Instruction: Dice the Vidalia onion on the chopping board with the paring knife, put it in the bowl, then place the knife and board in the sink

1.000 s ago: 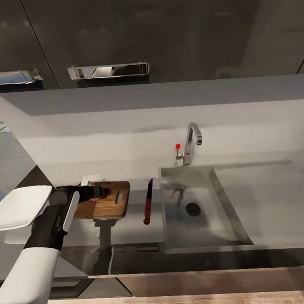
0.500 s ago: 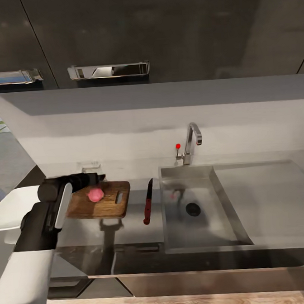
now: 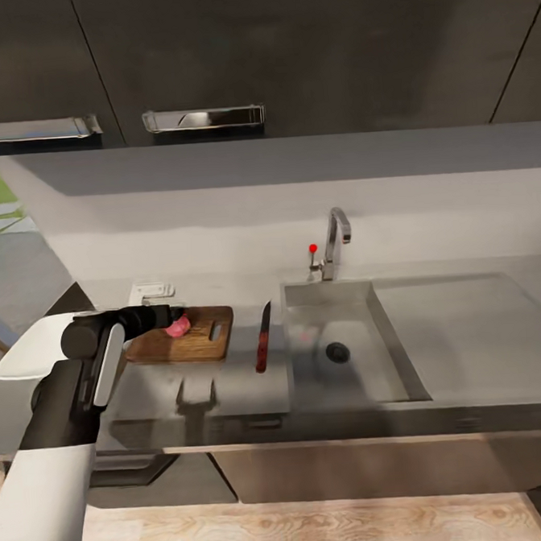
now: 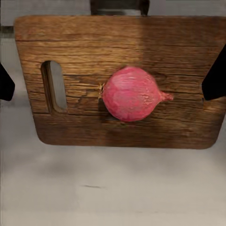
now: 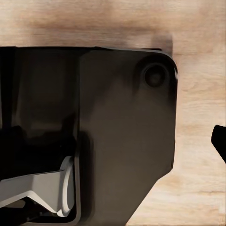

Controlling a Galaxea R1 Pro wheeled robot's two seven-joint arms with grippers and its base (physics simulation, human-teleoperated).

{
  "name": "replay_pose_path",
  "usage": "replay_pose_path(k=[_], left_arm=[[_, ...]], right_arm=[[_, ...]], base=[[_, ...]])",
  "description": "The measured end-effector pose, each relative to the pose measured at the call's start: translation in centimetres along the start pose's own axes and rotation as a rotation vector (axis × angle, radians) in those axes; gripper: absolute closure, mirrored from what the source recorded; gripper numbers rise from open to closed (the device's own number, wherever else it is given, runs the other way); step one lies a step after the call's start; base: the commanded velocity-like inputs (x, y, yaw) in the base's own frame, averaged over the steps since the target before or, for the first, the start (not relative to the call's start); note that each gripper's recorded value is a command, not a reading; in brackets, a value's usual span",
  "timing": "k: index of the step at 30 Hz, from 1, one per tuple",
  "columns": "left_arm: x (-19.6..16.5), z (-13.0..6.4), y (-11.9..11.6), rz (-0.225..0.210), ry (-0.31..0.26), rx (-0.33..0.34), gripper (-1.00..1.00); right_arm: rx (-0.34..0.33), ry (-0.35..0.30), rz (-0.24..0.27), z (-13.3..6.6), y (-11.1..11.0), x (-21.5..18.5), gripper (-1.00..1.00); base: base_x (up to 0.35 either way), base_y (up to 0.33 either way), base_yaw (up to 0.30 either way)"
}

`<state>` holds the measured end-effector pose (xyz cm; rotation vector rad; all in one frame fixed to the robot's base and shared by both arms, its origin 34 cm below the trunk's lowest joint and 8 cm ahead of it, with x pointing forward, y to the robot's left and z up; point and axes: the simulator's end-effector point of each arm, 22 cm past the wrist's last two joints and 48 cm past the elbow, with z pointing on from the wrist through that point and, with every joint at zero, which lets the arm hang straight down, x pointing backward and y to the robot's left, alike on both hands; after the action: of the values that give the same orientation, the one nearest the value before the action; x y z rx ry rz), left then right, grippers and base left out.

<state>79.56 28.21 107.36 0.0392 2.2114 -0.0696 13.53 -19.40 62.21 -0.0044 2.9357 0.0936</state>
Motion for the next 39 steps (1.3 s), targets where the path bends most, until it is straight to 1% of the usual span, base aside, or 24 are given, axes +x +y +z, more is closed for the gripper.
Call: replay_pose_path(k=[7,16,19,29,39], left_arm=[[2.1,1.2,0.3,-0.011,0.057,-0.002,-1.0],[2.7,1.5,0.4,-0.014,0.072,-0.003,-1.0],[3.8,1.8,0.5,-0.016,0.093,-0.004,-1.0],[5.7,2.0,0.5,-0.019,0.125,-0.003,-1.0],[8.7,2.5,0.5,-0.027,0.181,-0.001,-1.0]], right_arm=[[0.002,0.0,0.001,0.0,0.0,0.0,-1.0],[0.003,0.0,0.002,0.0,-0.1,0.0,-1.0],[0.004,0.0,0.002,0.0,-0.1,0.0,-1.0],[0.004,0.0,0.002,0.0,-0.1,0.0,-1.0],[0.004,0.0,0.002,0.0,-0.2,0.0,-1.0]], base=[[-0.337,0.0,0.0],[-0.338,0.0,0.0],[-0.338,0.0,0.0],[-0.338,0.0,0.0],[-0.338,0.0,0.0]])
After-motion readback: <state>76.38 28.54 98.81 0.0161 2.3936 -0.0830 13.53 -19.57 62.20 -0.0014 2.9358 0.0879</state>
